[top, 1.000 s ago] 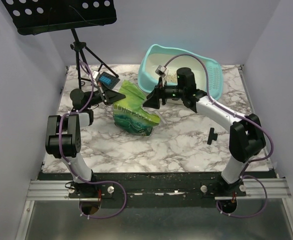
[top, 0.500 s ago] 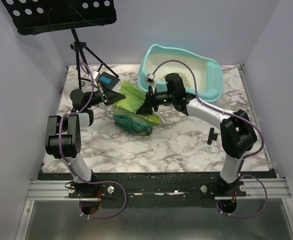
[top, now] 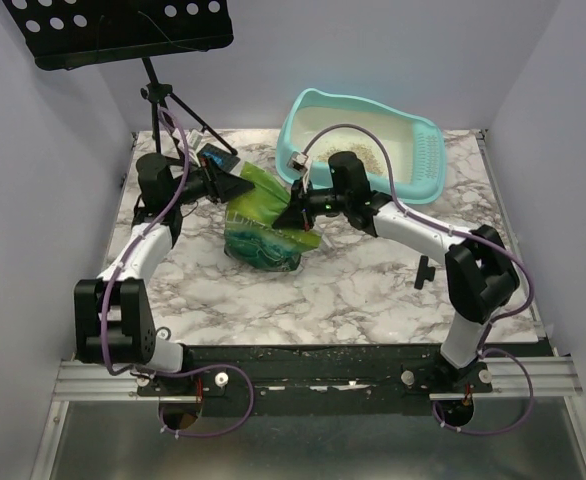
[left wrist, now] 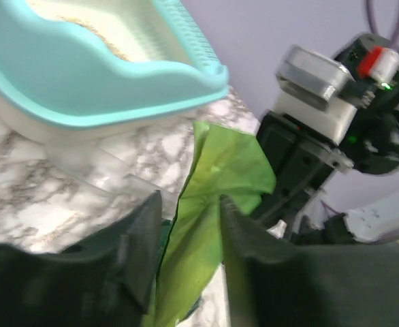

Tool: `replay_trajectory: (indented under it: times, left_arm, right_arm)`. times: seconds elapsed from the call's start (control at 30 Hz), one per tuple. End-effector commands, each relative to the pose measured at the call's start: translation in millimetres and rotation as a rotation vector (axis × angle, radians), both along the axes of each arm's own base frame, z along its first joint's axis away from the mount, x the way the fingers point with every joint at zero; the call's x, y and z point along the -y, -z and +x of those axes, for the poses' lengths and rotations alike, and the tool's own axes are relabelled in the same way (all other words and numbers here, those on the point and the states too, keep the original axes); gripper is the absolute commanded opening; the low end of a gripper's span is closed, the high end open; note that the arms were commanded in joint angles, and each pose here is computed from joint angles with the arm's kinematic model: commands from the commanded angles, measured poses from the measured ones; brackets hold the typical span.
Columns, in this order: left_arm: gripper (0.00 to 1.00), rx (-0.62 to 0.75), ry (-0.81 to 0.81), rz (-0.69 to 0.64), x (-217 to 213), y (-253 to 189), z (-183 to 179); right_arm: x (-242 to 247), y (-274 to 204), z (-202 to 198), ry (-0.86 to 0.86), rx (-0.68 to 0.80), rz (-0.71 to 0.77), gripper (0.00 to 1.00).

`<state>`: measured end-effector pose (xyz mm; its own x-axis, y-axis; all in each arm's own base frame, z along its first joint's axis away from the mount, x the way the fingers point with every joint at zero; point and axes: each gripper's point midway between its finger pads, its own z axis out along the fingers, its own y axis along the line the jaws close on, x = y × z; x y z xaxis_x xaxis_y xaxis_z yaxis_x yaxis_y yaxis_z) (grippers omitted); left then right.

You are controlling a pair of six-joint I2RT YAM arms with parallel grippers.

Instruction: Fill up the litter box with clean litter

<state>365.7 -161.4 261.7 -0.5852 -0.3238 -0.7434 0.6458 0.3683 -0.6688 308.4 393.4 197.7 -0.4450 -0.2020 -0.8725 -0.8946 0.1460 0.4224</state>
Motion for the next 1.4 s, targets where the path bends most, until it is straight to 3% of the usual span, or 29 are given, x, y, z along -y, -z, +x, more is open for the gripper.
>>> replay_trajectory:
  times: [0.0, 0.1, 0.4, 0.7, 0.87, 1.1, 1.37]
  left_arm:
    - [0.56, 0.035, -0.282, 0.321, -37.4, 14.8, 25.8]
    - [0.58, 0.037, -0.353, 0.47, -40.5, 8.5, 22.2]
    - [0.6, 0.096, -0.471, 0.659, -34.3, -24.2, -11.6]
    - [0.6, 0.167, -0.508, 0.575, -38.5, -42.1, -77.4]
    - [0.61, 0.191, -0.338, 0.541, -17.0, -30.0, -113.5]
    - [0.64, 0.303, -0.234, 0.555, 7.3, -21.8, -126.7]
    - [0.67, 0.379, -0.16, 0.543, 25.0, -8.9, -132.2]
  right_arm:
    - [9.4, -9.6, -0.9, 0.073, 0.099, -0.034, 0.0]
    - [17.6, -16.2, -6.0, 0.111, 0.145, -0.075, 0.0]
    - [32.7, -48.6, -29.9, 0.131, 0.307, -0.148, 0.0]
    - [27.3, -46.0, -83.4, -0.124, 0.401, -0.189, 0.0]
    - [34.2, -51.0, -105.8, -0.271, 0.458, -0.194, 0.0]
    - [41.0, -58.3, -122.6, -0.379, 0.518, -0.234, 0.01]
    - [44.4, -44.6, -130.8, -0.423, 0.491, -0.248, 0.01]
